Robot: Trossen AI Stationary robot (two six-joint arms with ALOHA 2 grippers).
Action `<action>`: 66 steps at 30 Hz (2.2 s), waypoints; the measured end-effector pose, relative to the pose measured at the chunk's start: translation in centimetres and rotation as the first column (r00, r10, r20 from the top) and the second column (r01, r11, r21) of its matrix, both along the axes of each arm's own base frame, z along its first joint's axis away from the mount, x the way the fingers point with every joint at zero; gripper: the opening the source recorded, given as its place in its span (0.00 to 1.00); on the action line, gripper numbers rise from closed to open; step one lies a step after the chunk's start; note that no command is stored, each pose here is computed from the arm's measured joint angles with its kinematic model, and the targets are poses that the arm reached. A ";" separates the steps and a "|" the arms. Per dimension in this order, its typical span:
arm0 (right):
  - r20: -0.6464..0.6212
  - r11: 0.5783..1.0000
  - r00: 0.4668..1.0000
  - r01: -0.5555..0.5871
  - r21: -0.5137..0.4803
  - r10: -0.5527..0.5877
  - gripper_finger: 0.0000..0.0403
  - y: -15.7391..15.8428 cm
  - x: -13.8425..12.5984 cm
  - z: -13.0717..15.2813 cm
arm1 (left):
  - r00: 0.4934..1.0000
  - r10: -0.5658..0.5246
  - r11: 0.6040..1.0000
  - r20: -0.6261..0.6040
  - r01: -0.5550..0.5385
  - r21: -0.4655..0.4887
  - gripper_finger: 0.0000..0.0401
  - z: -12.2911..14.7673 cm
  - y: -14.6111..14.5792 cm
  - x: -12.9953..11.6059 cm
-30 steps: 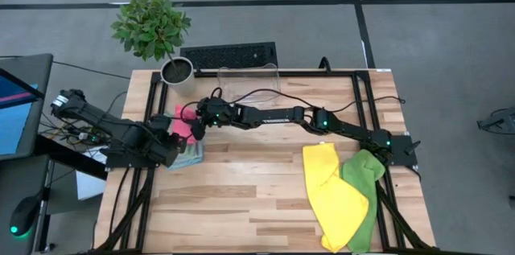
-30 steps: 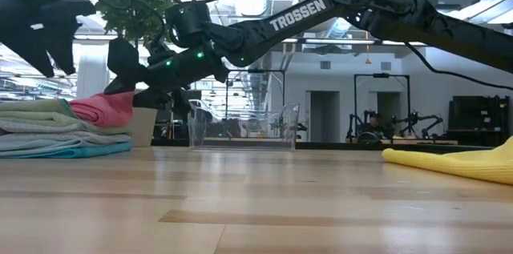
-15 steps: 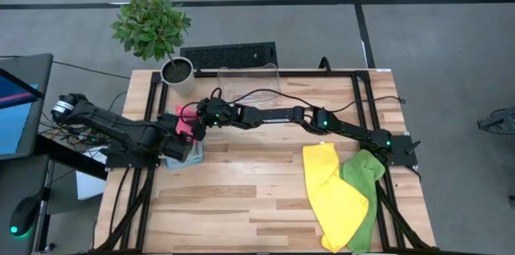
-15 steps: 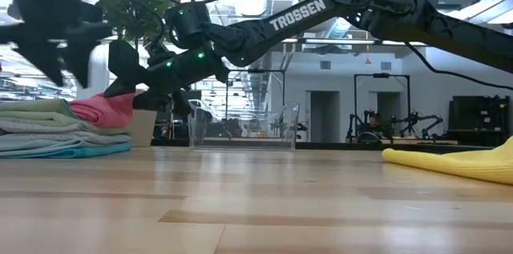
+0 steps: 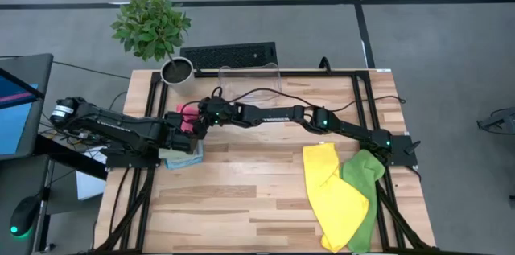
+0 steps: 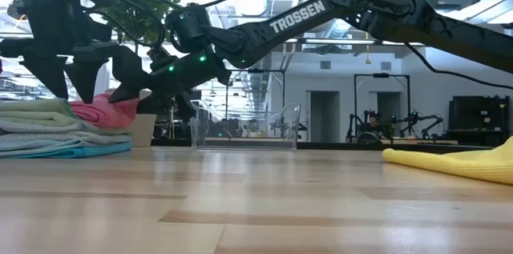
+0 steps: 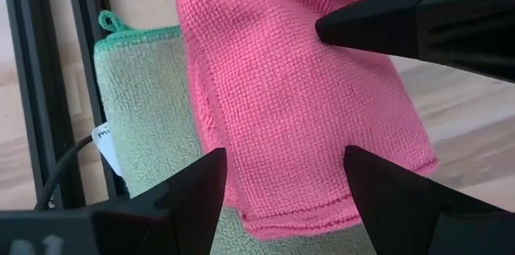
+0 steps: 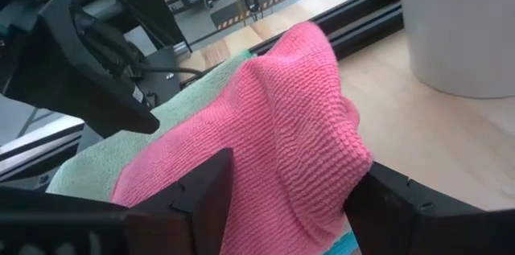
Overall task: Fold microfiber towels
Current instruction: Stack the folded pink microfiber cloth on top of the folded light green microfiber cloth
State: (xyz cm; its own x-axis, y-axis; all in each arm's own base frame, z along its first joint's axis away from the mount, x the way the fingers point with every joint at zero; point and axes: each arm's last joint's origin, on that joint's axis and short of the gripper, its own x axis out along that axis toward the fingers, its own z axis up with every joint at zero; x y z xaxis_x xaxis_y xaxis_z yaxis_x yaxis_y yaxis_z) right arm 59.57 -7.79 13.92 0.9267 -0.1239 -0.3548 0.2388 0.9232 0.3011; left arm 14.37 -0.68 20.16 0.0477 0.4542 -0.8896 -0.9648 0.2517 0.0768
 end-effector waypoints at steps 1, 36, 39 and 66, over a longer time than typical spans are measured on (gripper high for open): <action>-0.002 1.000 1.000 -0.001 0.001 0.001 0.59 0.0 0.0 0.0 | 1.000 -0.002 1.000 0.000 0.002 -0.005 0.61 0.0 0.0 0.0; -0.206 0.774 0.948 -0.316 -0.549 0.241 0.65 6.5 -1.5 7.4 | 0.947 -0.293 0.937 0.133 0.312 -0.159 0.61 14.7 -2.0 -0.2; -0.253 0.664 0.925 -0.379 -0.645 0.283 0.65 9.3 -1.0 5.7 | 0.935 -0.331 0.926 0.129 0.348 -0.145 0.61 14.7 -2.6 -0.4; -0.141 0.752 0.957 -0.287 -0.594 0.253 0.65 8.5 0.8 -1.5 | 0.928 -0.333 0.939 0.165 0.343 -0.035 0.61 14.8 -3.7 -0.5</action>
State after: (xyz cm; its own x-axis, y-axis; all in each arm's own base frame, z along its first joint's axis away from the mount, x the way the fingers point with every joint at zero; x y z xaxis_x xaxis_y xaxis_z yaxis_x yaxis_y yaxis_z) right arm 60.37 0.75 12.42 0.9381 -0.0743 -0.3384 -0.0495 0.9380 -0.3431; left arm 13.87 -4.40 34.97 0.3270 0.3312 -0.8851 -0.8204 0.5644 -0.0919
